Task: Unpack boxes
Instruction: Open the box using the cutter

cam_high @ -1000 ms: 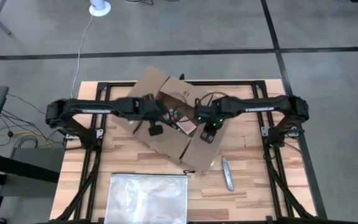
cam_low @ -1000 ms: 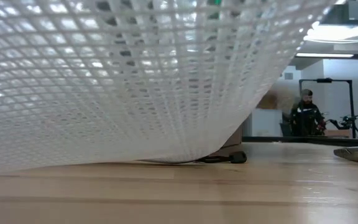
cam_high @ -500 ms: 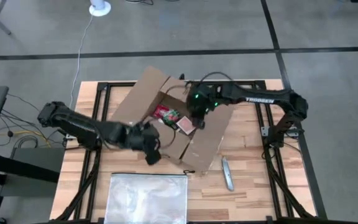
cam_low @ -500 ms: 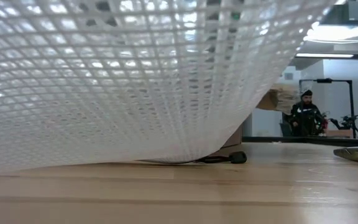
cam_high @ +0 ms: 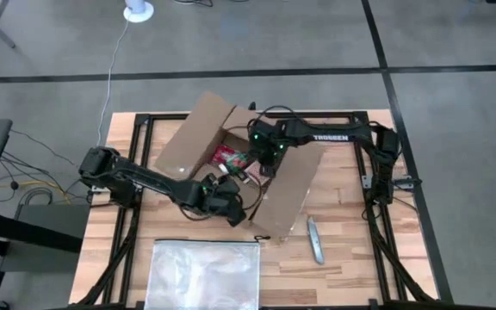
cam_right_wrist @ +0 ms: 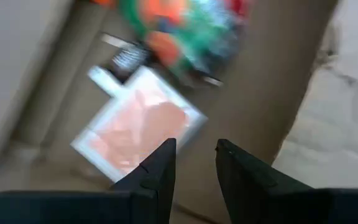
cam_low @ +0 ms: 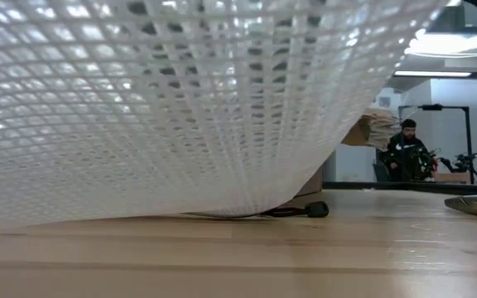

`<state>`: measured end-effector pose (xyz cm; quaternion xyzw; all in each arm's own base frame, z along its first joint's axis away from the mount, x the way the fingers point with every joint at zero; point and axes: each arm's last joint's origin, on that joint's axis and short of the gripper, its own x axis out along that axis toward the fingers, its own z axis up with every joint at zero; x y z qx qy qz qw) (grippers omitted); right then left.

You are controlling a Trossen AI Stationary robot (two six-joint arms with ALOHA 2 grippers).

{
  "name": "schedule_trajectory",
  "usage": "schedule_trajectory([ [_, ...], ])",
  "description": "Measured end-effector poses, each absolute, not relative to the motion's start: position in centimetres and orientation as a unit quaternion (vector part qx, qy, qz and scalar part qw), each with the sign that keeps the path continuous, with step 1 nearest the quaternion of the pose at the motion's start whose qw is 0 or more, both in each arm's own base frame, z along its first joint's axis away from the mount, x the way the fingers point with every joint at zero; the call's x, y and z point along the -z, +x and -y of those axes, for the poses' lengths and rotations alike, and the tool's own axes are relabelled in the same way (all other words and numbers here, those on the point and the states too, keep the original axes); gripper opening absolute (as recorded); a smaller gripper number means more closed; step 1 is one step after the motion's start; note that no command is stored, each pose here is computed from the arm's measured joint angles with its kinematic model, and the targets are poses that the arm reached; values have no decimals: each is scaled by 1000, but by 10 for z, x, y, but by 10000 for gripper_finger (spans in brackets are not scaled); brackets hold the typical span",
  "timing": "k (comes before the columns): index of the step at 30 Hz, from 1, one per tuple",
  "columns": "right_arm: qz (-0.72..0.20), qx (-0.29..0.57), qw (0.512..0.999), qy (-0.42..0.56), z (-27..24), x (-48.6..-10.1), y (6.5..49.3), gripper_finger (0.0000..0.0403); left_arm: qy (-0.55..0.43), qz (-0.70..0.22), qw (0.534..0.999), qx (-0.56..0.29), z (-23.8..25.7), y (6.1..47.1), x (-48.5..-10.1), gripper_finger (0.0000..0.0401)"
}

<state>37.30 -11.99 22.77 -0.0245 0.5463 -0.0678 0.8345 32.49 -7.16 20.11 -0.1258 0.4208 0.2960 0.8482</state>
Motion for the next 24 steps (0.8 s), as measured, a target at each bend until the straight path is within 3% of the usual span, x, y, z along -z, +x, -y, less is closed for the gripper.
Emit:
schedule_trajectory([
  [10, -507, 195, 821, -173, 153, -281, 346, 102, -137, -429, 839, -305, 85, 295, -184, 0],
  [14, -520, 271, 782, -211, 176, -287, 333, 102, -136, -457, 835, -275, 91, 286, -188, 0],
  [19, -521, 292, 786, -157, 209, -285, 313, 102, -130, -472, 831, -263, 94, 279, -191, 0],
  [24, -544, 260, 795, -62, 227, -255, 296, 102, -116, -472, 835, -257, 95, 279, -192, 0],
])
